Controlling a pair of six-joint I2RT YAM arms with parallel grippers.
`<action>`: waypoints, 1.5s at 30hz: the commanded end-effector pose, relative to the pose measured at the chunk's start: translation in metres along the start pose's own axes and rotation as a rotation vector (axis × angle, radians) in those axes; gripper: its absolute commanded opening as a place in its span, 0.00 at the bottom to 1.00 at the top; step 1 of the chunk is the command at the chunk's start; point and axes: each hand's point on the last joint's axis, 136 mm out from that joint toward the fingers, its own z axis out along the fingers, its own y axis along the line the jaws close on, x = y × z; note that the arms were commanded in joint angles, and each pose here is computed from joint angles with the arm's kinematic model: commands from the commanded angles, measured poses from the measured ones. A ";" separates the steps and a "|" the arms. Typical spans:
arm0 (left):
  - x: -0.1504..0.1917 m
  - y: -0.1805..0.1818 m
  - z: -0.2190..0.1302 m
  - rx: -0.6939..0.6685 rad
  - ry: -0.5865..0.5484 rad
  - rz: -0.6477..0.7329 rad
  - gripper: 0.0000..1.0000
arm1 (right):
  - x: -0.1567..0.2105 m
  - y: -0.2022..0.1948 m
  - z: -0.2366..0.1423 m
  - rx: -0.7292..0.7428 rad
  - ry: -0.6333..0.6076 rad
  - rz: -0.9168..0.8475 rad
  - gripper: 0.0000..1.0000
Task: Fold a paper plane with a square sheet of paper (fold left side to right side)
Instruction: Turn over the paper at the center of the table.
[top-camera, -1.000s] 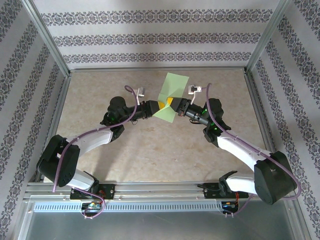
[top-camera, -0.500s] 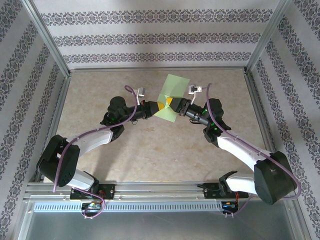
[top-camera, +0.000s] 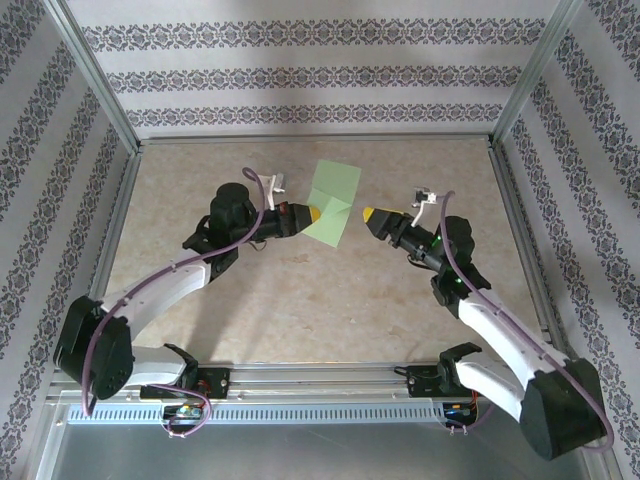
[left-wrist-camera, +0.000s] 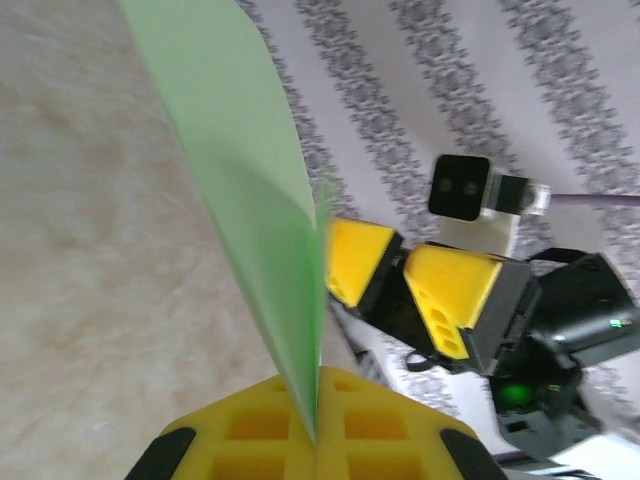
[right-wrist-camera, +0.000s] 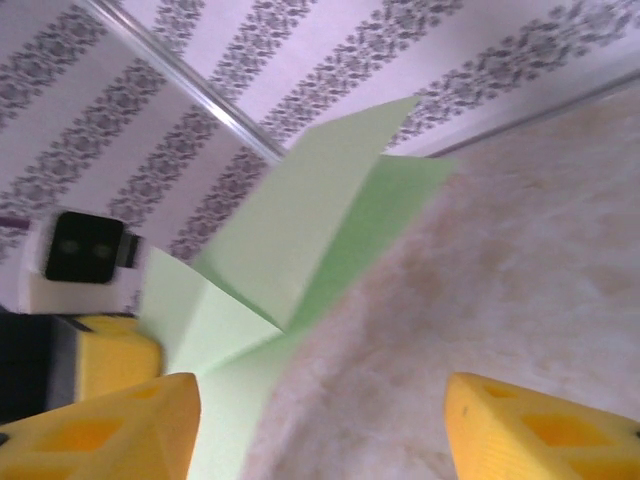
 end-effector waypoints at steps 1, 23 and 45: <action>0.025 0.026 -0.017 -0.261 0.127 0.151 0.00 | 0.012 -0.028 -0.015 0.142 0.018 -0.054 0.72; 0.044 0.116 -0.077 -1.580 0.454 0.743 0.00 | 0.010 -0.074 -0.054 0.402 -0.038 -0.070 0.98; 0.182 0.157 0.027 -1.184 0.675 0.239 0.06 | 0.013 -0.079 -0.059 0.401 -0.042 -0.034 0.98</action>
